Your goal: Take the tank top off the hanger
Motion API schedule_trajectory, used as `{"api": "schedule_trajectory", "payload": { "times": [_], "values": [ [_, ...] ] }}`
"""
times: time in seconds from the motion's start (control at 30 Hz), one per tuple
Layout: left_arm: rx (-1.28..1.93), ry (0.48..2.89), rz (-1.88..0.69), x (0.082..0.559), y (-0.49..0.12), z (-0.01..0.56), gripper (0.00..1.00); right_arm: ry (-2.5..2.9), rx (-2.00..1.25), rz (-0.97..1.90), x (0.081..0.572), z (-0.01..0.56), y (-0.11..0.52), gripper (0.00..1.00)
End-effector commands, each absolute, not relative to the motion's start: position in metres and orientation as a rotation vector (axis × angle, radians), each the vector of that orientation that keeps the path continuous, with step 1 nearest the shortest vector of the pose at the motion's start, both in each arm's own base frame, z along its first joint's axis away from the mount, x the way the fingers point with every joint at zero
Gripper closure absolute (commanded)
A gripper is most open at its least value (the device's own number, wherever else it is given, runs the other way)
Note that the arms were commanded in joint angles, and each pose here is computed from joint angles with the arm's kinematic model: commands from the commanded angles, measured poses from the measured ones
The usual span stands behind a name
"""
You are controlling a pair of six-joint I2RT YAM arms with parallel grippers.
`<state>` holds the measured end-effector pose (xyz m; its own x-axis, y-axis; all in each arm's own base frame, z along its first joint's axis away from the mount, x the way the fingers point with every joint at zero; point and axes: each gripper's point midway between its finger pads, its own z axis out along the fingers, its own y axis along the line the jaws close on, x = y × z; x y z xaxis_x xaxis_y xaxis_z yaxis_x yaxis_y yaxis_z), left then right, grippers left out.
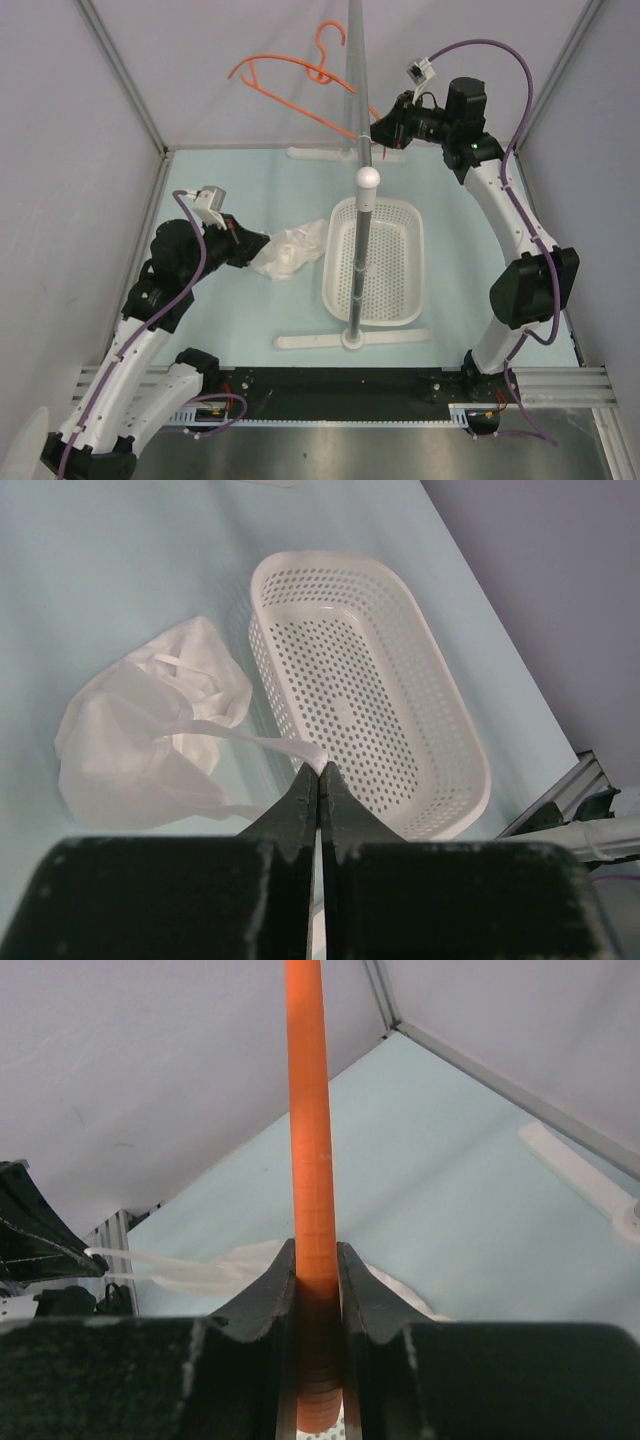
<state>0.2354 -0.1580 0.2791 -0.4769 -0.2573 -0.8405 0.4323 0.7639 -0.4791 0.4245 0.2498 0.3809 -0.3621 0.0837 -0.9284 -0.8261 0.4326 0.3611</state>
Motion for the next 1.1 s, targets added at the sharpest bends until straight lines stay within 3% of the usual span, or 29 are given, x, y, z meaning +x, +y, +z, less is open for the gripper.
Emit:
{"api": "schedule_trajectory", "payload": {
  "times": [0.0, 0.53, 1.07],
  "values": [
    [0.174, 1.851, -0.879, 0.229, -0.166, 0.293, 1.0, 1.508, -0.675, 1.144, 0.429, 0.426, 0.263, 1.0],
    [0.176, 1.847, -0.876, 0.228, -0.165, 0.297, 1.0, 1.396, -0.617, 1.119, 0.444, 0.47, 0.248, 1.0],
    [0.219, 1.762, -0.949, 0.21, -0.17, 0.345, 1.0, 1.436, -0.528, 1.139, 0.451, 0.454, 0.23, 1.0]
  ]
}}
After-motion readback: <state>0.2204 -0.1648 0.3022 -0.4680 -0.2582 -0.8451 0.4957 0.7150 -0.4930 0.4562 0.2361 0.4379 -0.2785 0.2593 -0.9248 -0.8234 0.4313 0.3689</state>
